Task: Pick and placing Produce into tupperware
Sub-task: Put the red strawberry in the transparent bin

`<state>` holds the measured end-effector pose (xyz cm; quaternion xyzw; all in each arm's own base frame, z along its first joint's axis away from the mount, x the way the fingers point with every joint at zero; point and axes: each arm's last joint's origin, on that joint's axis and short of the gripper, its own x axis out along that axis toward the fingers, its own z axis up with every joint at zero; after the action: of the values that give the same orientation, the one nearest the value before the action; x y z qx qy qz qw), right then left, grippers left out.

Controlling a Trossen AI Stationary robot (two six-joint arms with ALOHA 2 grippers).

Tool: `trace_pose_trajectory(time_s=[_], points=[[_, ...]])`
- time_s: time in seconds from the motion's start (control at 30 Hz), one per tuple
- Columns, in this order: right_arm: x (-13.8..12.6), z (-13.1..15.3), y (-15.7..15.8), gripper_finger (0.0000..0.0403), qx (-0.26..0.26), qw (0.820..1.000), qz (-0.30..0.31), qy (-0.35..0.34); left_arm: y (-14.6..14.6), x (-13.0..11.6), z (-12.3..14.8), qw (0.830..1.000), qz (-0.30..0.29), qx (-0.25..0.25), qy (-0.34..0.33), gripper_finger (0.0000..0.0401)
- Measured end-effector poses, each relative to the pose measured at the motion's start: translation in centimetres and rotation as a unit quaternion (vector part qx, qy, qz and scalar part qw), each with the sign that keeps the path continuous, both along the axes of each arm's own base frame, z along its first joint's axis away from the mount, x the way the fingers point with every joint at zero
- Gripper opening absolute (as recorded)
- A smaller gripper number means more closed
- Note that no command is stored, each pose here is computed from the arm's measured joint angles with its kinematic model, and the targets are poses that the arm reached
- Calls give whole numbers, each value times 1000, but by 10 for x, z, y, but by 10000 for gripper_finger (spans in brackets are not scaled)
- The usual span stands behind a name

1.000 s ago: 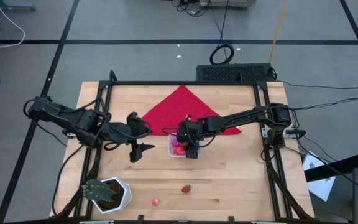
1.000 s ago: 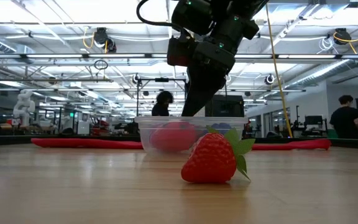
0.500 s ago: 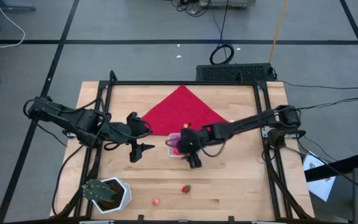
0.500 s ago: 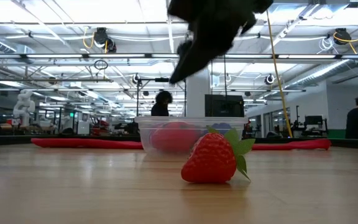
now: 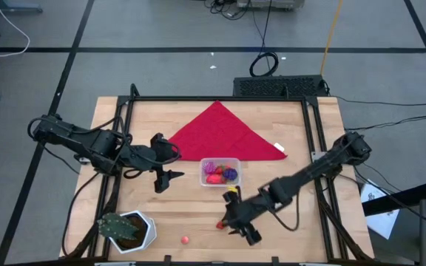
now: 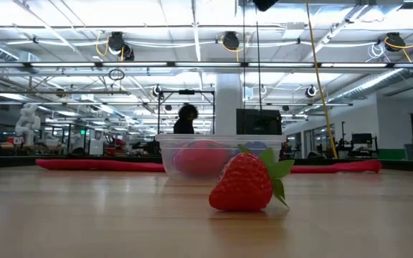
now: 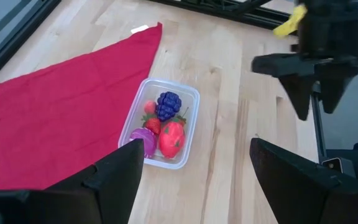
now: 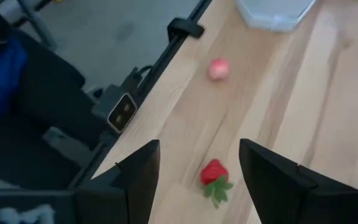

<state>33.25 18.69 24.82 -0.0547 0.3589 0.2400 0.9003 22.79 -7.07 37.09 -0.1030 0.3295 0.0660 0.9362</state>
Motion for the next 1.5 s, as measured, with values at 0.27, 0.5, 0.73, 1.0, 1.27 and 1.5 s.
trace_pose_trajectory(time_s=[0.27, 0.5, 0.73, 1.0, 1.27, 1.5], points=[[-10, 2, 19, 210, -37, 999, 16, -37, 0, 0, 0, 1000, 11, -14, -1, 296], [-7, 0, 21, 210, -44, 998, 26, -48, 0, 0, 0, 1000, 12, -17, -1, 296], [1, -15, 23, 210, -26, 999, 3, -31, 0, 0, 0, 1000, 10, -14, -1, 296], [11, -34, 13, 210, -3, 998, -52, 28, 0, 0, 0, 1000, 10, -14, -1, 296], [10, -36, 8, 210, 30, 994, -76, 70, 0, 0, 0, 1000, 10, -13, -1, 296], [11, -31, 10, 210, 39, 994, -72, 78, 0, 0, 0, 1000, 12, -15, -1, 296]])
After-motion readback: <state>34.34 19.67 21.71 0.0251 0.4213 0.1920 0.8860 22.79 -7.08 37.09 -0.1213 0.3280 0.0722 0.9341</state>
